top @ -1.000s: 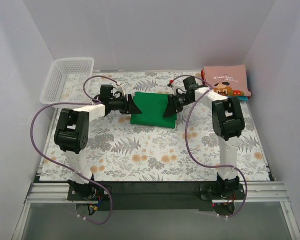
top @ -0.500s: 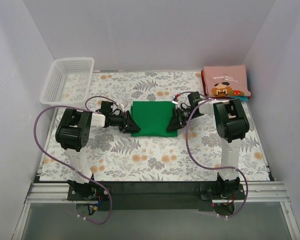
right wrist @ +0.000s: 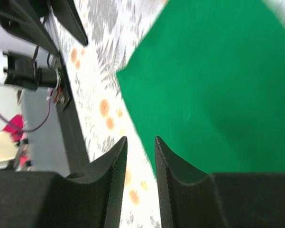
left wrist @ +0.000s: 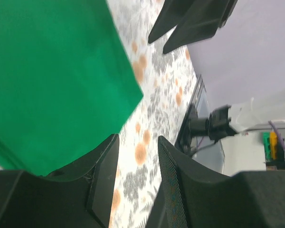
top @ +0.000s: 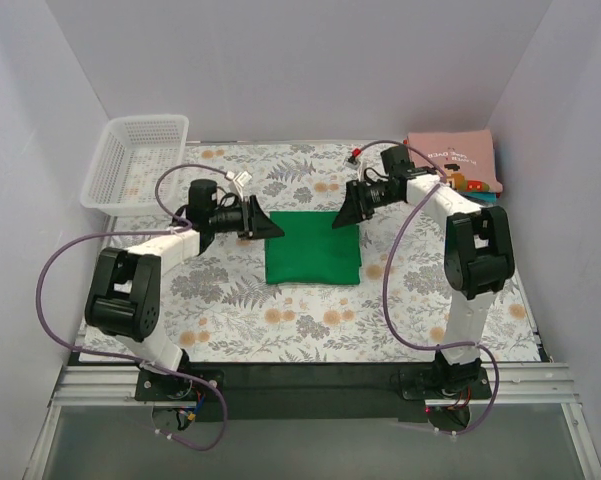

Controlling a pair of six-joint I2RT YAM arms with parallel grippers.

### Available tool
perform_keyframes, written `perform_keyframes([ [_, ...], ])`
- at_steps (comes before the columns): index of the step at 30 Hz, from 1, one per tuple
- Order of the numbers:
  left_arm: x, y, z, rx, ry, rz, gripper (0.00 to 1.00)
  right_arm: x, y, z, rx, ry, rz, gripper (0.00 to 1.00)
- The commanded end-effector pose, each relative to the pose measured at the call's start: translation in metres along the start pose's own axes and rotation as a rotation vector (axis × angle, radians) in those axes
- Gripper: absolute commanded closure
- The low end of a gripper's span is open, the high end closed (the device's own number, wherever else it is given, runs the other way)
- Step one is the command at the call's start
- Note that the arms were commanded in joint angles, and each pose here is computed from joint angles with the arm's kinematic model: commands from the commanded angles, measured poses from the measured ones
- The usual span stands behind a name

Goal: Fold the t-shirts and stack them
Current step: Fold the tshirt

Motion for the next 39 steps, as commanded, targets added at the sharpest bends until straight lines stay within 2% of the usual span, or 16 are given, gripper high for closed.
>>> perform_keyframes([
  [1,-0.014,0.023,-0.052,-0.091,0.064,0.027,0.63,-0.023,0.006,-0.027,-0.047,0.012,-0.001,0.66],
  [6,0.022,0.055,-0.086,-0.155,-0.013,-0.010,0.65,-0.070,0.031,-0.033,-0.058,0.075,0.007,0.68],
  [11,0.090,0.074,-0.090,-0.173,-0.110,-0.113,0.67,-0.121,0.041,-0.021,-0.059,0.137,0.055,0.69],
  [15,0.126,0.074,-0.097,-0.183,-0.154,-0.153,0.67,-0.155,0.040,-0.011,-0.057,0.131,0.122,0.69],
  [18,0.146,0.064,-0.105,-0.196,-0.240,-0.184,0.68,-0.162,0.034,-0.014,-0.064,0.101,0.150,0.69],
  [20,0.137,0.053,-0.109,-0.203,-0.244,-0.122,0.68,-0.147,0.026,-0.033,-0.096,0.078,0.120,0.66],
  [23,0.094,0.040,-0.110,-0.182,-0.163,-0.035,0.66,-0.108,0.004,-0.068,-0.150,0.007,0.096,0.60],
  [24,0.067,0.031,-0.114,-0.187,-0.115,0.006,0.66,-0.097,-0.002,-0.074,-0.160,-0.014,0.099,0.59],
  [26,0.039,0.024,-0.098,-0.155,-0.110,0.046,0.65,-0.063,-0.018,-0.082,-0.186,-0.045,0.102,0.55],
  [27,0.012,0.016,-0.094,-0.156,-0.073,0.061,0.66,-0.051,-0.018,-0.078,-0.187,-0.018,0.084,0.55],
  [28,0.003,0.015,-0.084,-0.142,-0.058,0.063,0.66,-0.036,-0.014,-0.074,-0.180,-0.006,0.063,0.56],
  [30,-0.008,0.022,-0.050,-0.098,-0.069,0.054,0.69,-0.009,-0.008,-0.052,-0.165,0.034,0.013,0.69],
  [32,-0.016,0.027,-0.012,-0.047,-0.112,0.039,0.79,0.010,0.012,-0.025,-0.106,0.112,-0.026,0.82],
  [34,-0.024,0.032,0.008,-0.020,-0.112,0.053,0.87,0.024,0.032,-0.009,-0.052,0.151,-0.061,0.85],
  [36,-0.033,0.041,0.038,0.028,-0.097,0.074,0.92,0.022,0.047,0.006,-0.017,0.191,-0.070,0.94],
  [39,-0.035,0.055,0.059,0.071,-0.071,0.083,0.99,0.016,0.069,0.003,-0.001,0.226,-0.102,0.99],
])
Point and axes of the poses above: each gripper's point midway between its finger pads, its own y axis out along the fingers, its own x axis along the line the jaws close on, z = x × y, the point moved 1 cm from there along -y, back along the fingers, and after that the axes turned 9 degrees about -y, right-handed, at the moved point
